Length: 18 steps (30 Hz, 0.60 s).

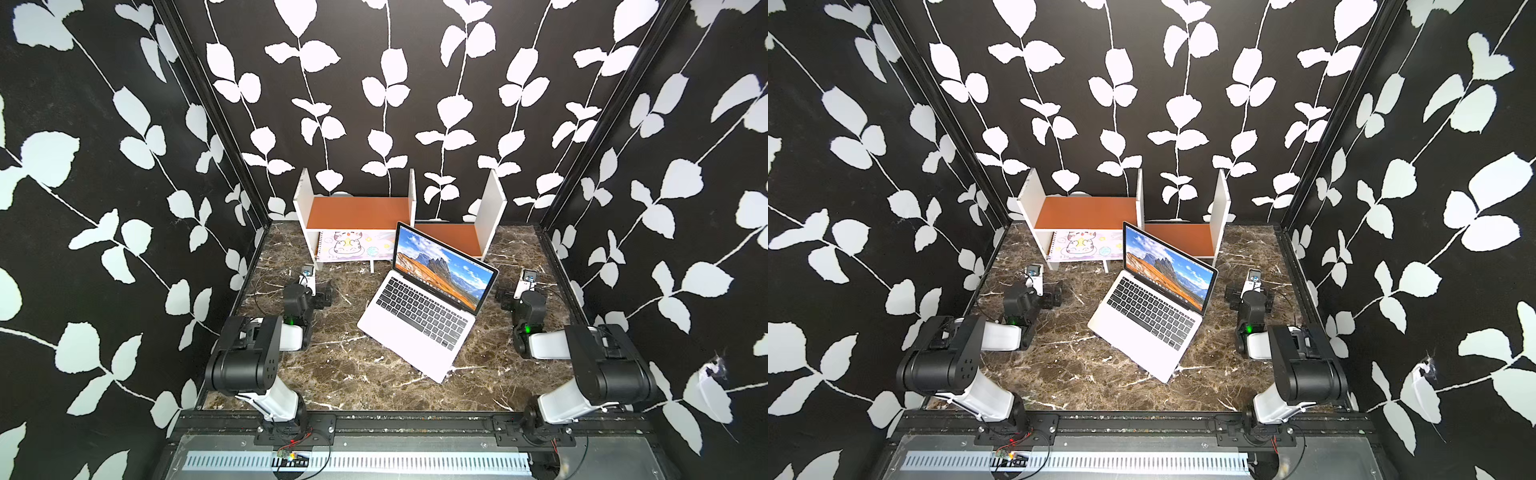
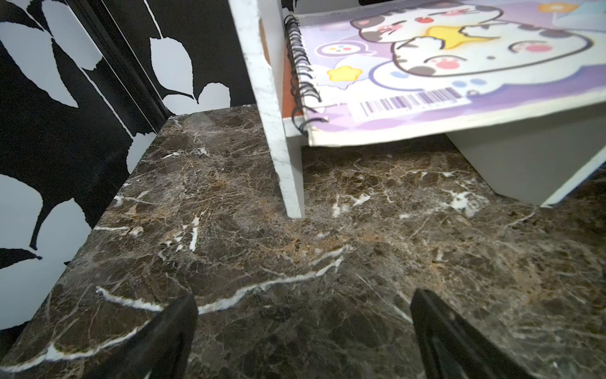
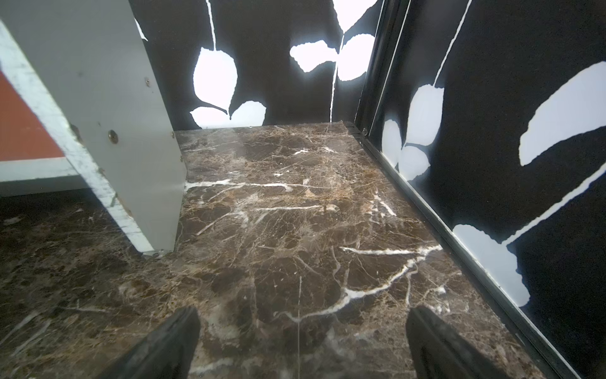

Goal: Close the laptop lid and set it aside
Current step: Close the lid of the laptop.

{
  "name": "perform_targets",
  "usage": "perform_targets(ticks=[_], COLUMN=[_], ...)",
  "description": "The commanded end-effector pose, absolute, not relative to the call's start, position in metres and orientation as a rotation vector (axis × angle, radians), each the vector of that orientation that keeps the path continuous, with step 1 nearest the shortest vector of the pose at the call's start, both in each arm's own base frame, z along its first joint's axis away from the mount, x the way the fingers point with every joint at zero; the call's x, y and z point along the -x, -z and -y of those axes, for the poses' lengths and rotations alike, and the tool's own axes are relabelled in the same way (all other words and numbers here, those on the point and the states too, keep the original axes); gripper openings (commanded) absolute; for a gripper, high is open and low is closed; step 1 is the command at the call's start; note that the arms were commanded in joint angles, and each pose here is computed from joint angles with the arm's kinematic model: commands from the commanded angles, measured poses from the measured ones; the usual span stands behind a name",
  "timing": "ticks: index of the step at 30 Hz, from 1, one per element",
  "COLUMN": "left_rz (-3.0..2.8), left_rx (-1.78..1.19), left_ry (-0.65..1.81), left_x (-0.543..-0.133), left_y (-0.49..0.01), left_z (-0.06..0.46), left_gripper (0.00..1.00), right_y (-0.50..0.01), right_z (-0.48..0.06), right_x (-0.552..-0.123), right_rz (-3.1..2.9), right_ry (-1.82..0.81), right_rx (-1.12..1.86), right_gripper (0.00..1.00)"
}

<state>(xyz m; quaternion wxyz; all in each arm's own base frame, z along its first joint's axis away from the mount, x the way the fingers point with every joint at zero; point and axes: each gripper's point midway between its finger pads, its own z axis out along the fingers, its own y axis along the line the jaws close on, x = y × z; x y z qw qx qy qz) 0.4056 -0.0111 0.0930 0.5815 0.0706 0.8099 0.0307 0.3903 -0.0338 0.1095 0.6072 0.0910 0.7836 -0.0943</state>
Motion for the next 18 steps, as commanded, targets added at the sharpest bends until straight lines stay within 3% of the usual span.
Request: perform_targets(ticks=[1,18], left_rz=[-1.875,-1.854], left_rx=[-0.175,-0.175], left_ry=[-0.064,-0.058], left_x=[-0.405,-0.401], left_y=[-0.099,-0.102], left_z=[0.013,0.014], left_gripper=[0.99,0.99], right_y=[-0.122,-0.133], right_z=[0.031,0.026], right_x=[-0.395,-0.391], right_rz=[-1.767,-1.748], right_ry=[0.204,0.179], right_rx=[-0.202,-0.168], right_gripper=[1.00,1.00])
